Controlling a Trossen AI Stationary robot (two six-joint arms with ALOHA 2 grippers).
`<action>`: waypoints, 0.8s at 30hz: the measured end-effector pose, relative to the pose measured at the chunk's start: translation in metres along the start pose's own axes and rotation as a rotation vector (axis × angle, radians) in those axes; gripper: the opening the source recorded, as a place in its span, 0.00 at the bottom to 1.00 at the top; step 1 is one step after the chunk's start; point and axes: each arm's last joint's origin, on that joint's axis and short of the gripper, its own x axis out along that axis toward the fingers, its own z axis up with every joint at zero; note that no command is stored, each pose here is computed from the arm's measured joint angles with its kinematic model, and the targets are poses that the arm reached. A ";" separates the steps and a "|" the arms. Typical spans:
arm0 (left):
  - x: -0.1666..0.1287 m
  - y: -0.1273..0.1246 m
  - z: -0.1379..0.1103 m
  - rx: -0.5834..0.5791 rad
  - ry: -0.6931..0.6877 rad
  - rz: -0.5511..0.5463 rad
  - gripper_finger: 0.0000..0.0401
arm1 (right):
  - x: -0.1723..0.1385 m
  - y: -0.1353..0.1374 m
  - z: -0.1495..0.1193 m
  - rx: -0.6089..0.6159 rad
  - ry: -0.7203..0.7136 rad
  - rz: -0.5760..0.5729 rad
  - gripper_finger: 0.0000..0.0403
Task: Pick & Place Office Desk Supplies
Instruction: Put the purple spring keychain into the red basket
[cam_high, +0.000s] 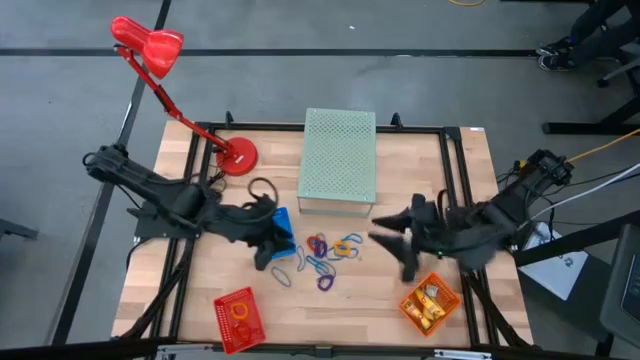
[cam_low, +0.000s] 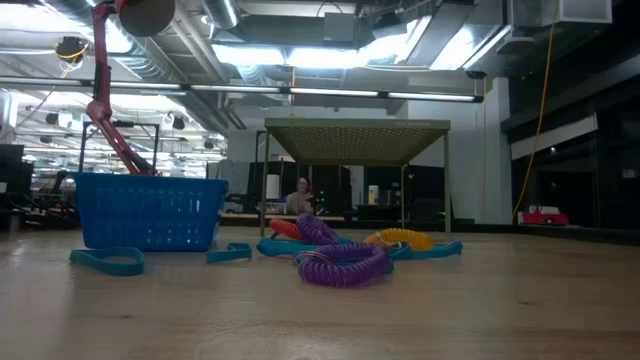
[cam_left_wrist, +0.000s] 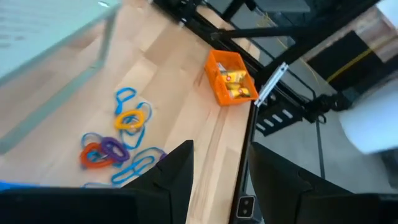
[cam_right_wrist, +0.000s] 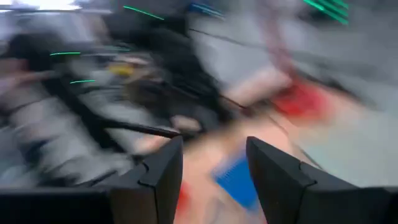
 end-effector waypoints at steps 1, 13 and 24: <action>0.007 0.000 0.001 0.010 0.011 -0.010 0.37 | -0.002 0.005 0.009 -0.048 -0.042 0.077 0.44; 0.080 0.005 0.005 0.041 0.018 -0.099 0.37 | -0.070 -0.036 0.059 -0.267 -0.068 0.335 0.44; 0.138 0.029 -0.026 0.060 0.218 0.011 0.37 | -0.104 -0.085 0.036 -0.237 -0.233 0.605 0.44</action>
